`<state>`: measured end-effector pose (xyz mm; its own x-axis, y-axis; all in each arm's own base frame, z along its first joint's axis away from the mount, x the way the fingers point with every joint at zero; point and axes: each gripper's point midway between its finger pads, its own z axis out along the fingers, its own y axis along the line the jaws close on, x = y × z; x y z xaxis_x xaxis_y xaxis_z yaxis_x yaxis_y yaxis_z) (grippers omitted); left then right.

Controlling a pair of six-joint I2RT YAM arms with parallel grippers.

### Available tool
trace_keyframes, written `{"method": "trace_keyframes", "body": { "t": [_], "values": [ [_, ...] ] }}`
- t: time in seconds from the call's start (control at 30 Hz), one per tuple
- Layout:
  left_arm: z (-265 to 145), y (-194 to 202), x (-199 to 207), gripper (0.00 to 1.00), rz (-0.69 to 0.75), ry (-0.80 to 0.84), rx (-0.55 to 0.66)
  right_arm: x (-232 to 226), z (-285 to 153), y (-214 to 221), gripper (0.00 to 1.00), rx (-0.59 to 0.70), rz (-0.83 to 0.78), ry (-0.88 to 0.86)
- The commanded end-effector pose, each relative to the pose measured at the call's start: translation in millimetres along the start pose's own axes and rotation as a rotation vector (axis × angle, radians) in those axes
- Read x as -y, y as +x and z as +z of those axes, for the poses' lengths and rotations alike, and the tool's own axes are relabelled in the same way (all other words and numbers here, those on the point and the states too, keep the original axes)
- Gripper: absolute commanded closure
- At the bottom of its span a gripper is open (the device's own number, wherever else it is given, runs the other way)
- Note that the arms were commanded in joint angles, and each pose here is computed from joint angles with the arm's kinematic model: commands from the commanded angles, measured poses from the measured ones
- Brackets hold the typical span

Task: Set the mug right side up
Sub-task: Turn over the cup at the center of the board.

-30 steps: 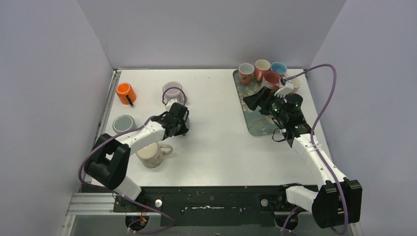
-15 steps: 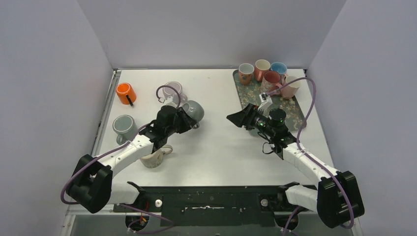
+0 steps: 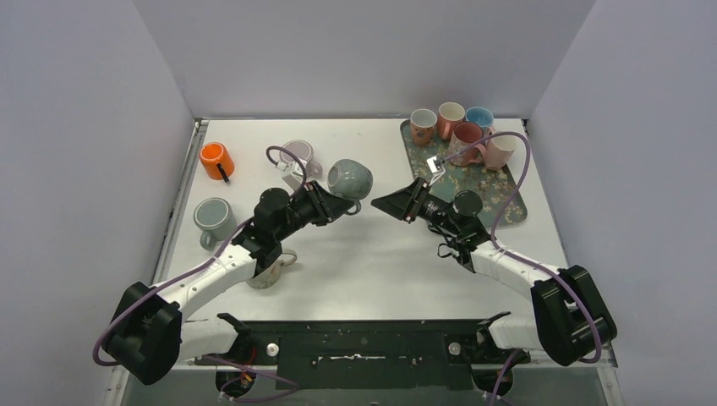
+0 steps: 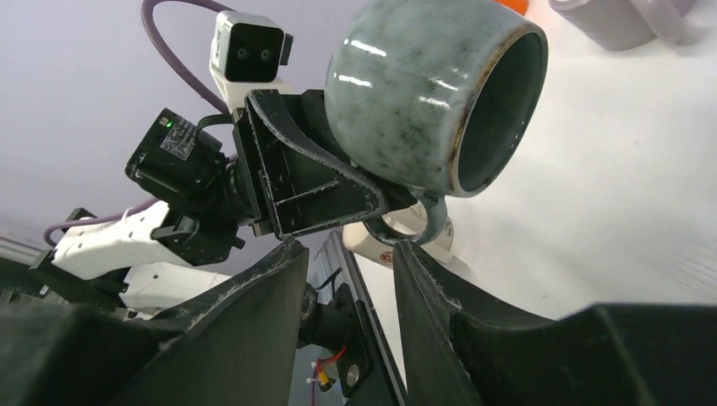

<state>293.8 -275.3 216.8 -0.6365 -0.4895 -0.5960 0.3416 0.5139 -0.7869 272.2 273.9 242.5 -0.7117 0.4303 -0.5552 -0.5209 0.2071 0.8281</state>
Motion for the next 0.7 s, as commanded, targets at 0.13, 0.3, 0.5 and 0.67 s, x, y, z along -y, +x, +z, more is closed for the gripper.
{"method": "trace_keyframes", "body": {
  "t": [0.13, 0.3, 0.5, 0.67],
  "values": [
    [-36.8, -44.3, 109.2, 1.00, 0.124, 0.439, 0.161, -41.9, -2.8, 0.4, 0.53, -0.015, -0.079, -0.154],
    [-43.8, -44.1, 120.1, 1.00, 0.128, 0.501, 0.165, -44.6, -6.5, 3.5, 0.52, -0.013, -0.070, -0.154],
    [-50.9, -44.6, 134.9, 1.00, 0.134, 0.576, 0.162, -58.7, -2.6, 1.2, 0.52, -0.017, -0.070, -0.194],
    [-54.7, -41.5, 143.1, 1.00, 0.149, 0.618, 0.155, -69.7, 2.0, 2.6, 0.55, -0.023, -0.070, -0.246]
  ]
}}
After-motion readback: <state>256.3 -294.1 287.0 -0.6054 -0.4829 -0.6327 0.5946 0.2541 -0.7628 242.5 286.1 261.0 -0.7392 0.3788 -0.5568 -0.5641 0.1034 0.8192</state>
